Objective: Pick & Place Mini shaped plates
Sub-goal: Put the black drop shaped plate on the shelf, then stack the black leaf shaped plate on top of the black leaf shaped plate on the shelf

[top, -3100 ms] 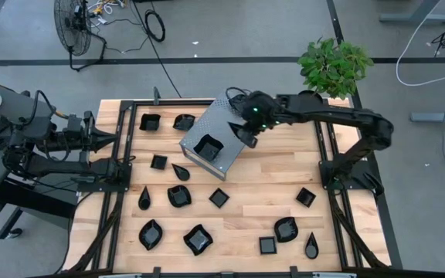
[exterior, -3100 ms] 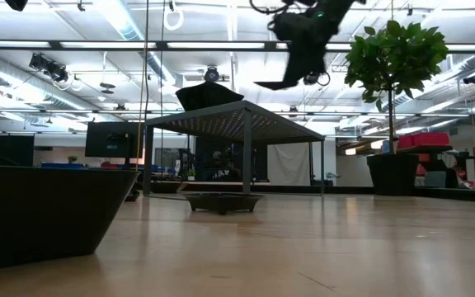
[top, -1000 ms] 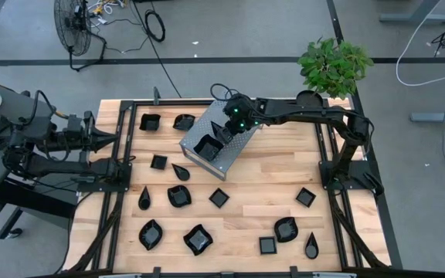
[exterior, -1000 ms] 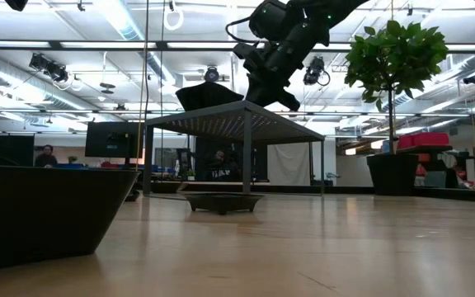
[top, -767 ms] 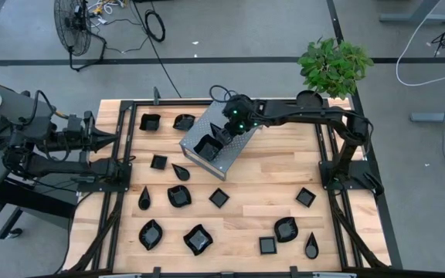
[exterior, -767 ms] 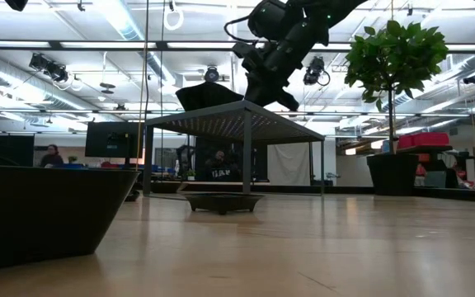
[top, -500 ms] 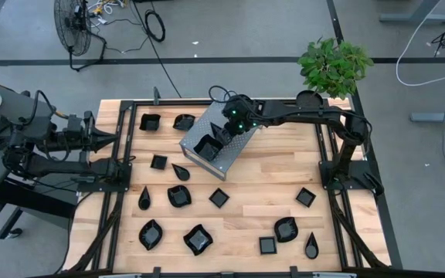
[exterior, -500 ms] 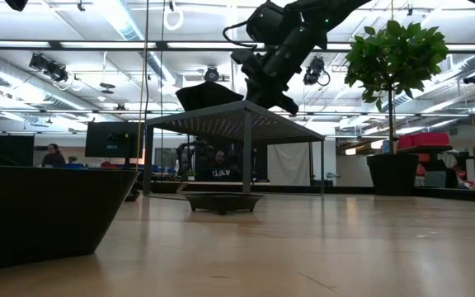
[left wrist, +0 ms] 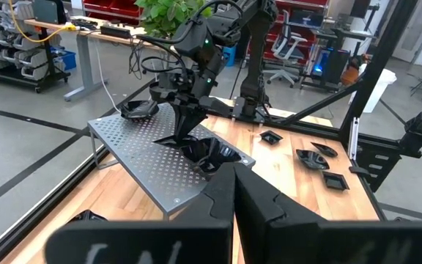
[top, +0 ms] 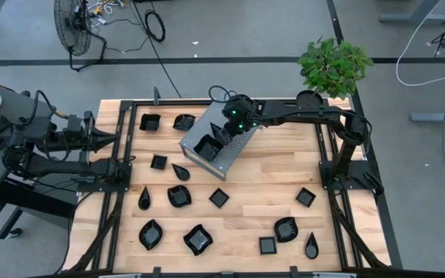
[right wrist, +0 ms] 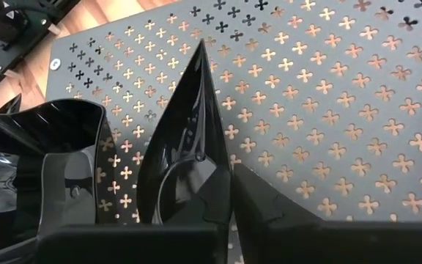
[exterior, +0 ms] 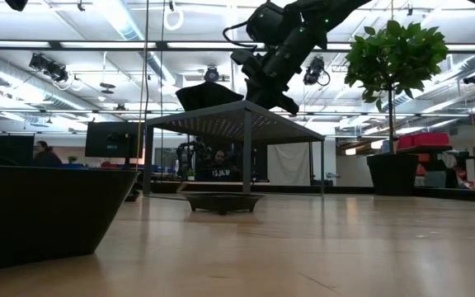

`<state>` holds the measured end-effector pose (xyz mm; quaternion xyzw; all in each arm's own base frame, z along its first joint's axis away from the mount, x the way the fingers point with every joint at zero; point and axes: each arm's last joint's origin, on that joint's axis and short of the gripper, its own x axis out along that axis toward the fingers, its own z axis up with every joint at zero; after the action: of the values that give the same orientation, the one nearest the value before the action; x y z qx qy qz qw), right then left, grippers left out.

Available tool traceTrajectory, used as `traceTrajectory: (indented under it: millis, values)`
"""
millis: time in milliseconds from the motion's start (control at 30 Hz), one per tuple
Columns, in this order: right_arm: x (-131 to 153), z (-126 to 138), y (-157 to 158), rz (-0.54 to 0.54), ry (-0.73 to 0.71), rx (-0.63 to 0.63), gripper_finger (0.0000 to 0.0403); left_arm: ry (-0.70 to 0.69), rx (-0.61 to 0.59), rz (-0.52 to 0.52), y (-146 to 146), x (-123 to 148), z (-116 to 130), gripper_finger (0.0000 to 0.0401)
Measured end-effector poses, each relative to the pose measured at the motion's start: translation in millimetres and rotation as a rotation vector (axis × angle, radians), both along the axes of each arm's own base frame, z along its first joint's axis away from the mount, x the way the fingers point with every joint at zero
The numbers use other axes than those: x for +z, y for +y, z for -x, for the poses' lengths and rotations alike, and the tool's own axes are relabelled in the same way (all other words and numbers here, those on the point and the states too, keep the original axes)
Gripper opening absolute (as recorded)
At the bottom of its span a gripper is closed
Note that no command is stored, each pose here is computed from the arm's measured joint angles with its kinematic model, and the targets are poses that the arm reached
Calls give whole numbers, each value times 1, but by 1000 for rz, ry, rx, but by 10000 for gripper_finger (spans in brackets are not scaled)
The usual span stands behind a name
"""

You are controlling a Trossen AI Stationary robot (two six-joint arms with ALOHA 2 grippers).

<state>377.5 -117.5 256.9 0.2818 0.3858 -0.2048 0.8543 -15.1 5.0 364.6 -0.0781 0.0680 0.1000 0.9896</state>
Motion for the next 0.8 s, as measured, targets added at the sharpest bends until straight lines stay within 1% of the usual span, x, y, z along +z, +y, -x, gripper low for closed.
traceTrajectory:
  millis: [300,400,500,800]
  values:
    - [0,0,0,0,0,0,25,0,0,0,0,0,0,5]
    - [0,0,0,1,-4,0,33,0,0,0,0,0,0,5]
    - [1,-1,0,4,-12,0,54,0,0,0,0,0,0,5]
    - [2,-1,0,7,-21,0,138,0,0,0,0,0,0,5]
